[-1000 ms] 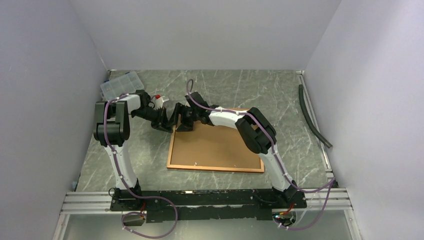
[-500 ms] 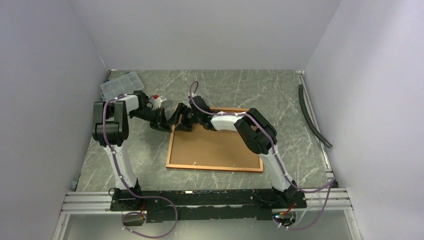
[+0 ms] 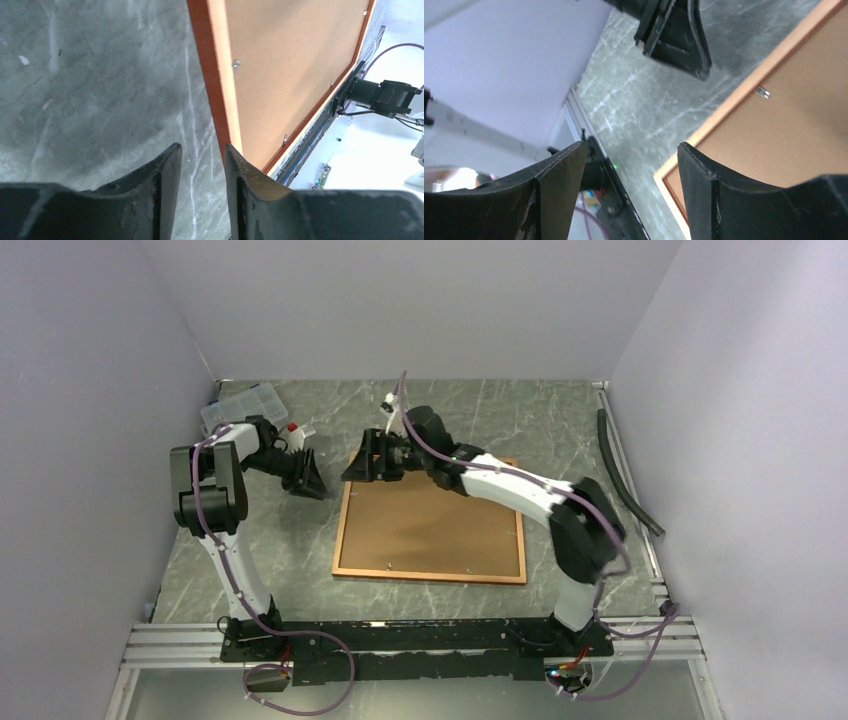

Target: Put the photo into the frame

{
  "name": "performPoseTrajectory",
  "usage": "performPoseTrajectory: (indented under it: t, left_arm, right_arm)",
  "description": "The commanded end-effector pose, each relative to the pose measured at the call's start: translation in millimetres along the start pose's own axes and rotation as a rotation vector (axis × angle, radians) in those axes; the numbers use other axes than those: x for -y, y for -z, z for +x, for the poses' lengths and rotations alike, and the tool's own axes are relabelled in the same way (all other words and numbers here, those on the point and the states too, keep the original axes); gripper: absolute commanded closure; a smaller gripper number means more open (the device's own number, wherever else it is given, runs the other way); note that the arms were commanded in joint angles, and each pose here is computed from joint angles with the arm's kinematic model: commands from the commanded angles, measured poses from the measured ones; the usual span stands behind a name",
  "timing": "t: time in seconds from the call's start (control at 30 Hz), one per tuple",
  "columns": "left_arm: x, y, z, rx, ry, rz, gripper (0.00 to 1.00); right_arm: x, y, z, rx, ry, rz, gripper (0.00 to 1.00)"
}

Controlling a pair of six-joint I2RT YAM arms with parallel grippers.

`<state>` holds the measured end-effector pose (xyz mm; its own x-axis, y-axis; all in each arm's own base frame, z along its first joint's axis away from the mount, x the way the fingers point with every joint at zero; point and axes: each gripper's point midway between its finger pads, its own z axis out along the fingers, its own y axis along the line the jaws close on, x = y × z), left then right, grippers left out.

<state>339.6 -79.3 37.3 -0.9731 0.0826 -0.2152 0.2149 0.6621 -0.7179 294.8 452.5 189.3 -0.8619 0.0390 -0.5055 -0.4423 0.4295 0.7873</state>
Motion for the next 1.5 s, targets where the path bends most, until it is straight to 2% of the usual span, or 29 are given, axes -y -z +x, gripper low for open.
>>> performPoseTrajectory:
  t: [0.0, 0.07, 0.17, 0.33, 0.47, 0.57, 0.6, 0.63, 0.7, 0.73, 1.03, 1.1, 1.3, 1.47]
  left_arm:
    - [34, 37, -20, 0.068, -0.122, -0.010, 0.55]
    - [42, 46, -20, 0.075, -0.151, -0.021, 0.53]
    - [52, 58, -14, 0.074, -0.180, -0.042, 0.48]
    - [71, 75, 5, 0.058, -0.230, -0.037, 0.47]
    - [84, 86, 20, 0.046, -0.282, -0.049, 0.46]
    - [89, 92, 31, 0.037, -0.318, -0.073, 0.44]
    - [91, 93, 35, 0.037, -0.331, -0.074, 0.33]
    - [93, 95, 38, 0.042, -0.345, -0.079, 0.31]
    - [96, 96, 44, 0.051, -0.376, -0.085, 0.17]
    - [97, 95, 49, 0.053, -0.382, -0.088, 0.15]
    - [101, 104, 73, 0.068, -0.499, -0.161, 0.13]
    - [104, 104, 80, 0.074, -0.534, -0.162, 0.06]
    - [112, 104, 92, 0.130, -0.691, -0.171, 0.06]
    - [119, 101, 104, 0.181, -0.889, -0.178, 0.05]
  right_arm:
    - [35, 62, 43, -0.129, 0.291, 0.244, 0.29]
    - [53, 82, 64, -0.176, 0.379, 0.350, 0.29]
    - [67, 100, 100, -0.246, 0.488, 0.422, 0.30]
    - [84, 111, 148, -0.333, 0.596, 0.447, 0.33]
    - [86, 108, 168, -0.373, 0.675, 0.443, 0.37]
    - [89, 105, 175, -0.393, 0.705, 0.448, 0.37]
    - [93, 105, 174, -0.389, 0.717, 0.470, 0.37]
    - [95, 105, 175, -0.395, 0.731, 0.482, 0.37]
    - [99, 102, 178, -0.405, 0.749, 0.497, 0.38]
    - [101, 101, 180, -0.413, 0.753, 0.507, 0.39]
    - [113, 92, 192, -0.430, 0.803, 0.544, 0.42]
    - [113, 90, 192, -0.424, 0.808, 0.546, 0.43]
    - [120, 85, 196, -0.436, 0.822, 0.564, 0.47]
    - [126, 84, 196, -0.443, 0.831, 0.584, 0.51]
